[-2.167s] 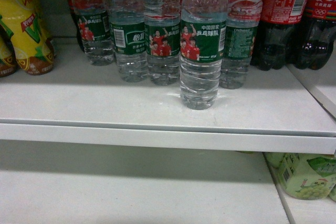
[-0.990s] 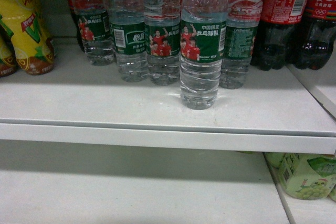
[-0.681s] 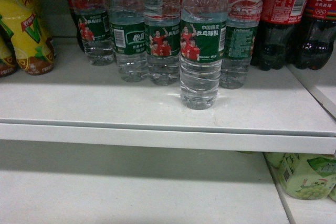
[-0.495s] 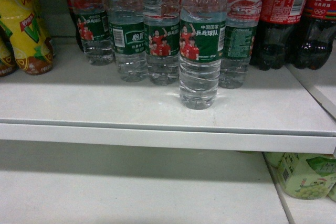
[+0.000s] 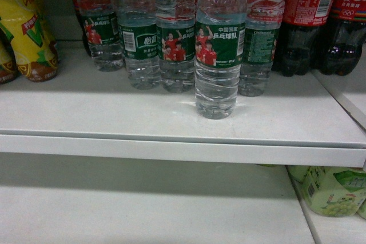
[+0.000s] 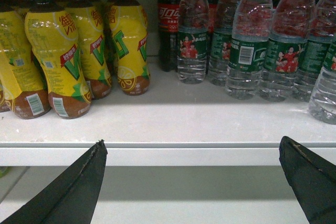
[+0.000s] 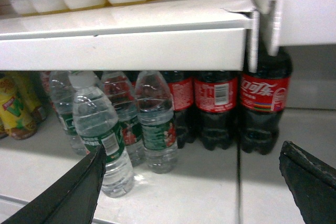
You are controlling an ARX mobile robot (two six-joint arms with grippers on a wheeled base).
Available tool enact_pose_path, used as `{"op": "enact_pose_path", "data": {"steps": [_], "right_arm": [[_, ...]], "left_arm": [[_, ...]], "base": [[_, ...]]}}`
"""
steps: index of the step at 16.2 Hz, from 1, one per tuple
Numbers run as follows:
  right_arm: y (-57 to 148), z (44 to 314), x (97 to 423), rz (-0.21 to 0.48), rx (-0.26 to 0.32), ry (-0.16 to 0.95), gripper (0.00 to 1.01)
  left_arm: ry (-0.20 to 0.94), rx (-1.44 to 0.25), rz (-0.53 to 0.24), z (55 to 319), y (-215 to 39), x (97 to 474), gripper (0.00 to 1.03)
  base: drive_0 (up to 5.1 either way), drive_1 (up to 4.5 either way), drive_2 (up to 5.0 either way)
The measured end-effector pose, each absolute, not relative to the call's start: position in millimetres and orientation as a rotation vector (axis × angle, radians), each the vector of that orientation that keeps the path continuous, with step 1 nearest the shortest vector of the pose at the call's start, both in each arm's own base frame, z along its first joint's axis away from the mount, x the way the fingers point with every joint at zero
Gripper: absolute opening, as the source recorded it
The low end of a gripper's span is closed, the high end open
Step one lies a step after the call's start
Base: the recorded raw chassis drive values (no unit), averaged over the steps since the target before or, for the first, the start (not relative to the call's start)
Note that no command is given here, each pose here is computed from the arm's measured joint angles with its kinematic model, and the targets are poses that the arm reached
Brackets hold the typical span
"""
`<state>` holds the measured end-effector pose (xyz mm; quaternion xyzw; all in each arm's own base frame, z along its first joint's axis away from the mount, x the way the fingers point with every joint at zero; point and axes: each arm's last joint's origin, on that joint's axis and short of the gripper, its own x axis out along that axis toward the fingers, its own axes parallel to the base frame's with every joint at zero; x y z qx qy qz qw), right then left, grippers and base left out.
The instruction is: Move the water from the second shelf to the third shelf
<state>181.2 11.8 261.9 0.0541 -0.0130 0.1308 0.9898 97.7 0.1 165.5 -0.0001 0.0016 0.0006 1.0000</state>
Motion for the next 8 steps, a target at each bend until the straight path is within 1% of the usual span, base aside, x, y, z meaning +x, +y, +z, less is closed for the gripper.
{"op": "enact_pose_path", "data": {"steps": [4,8], "right_arm": [[29.7,260.3,199.2,0.319,0.101,0.005,0.98],[48.1,247.4,210.7,0.374,0.082,0.064,0.98]], "left_arm": [[0.003,0.0,0.002,165.6,0.1,97.7,0.98],[0.003,0.0,0.002,165.6,0.1,97.7,0.98]], "base": [[0.0,0.0,0.0],[0.0,0.0,0.0]]}}
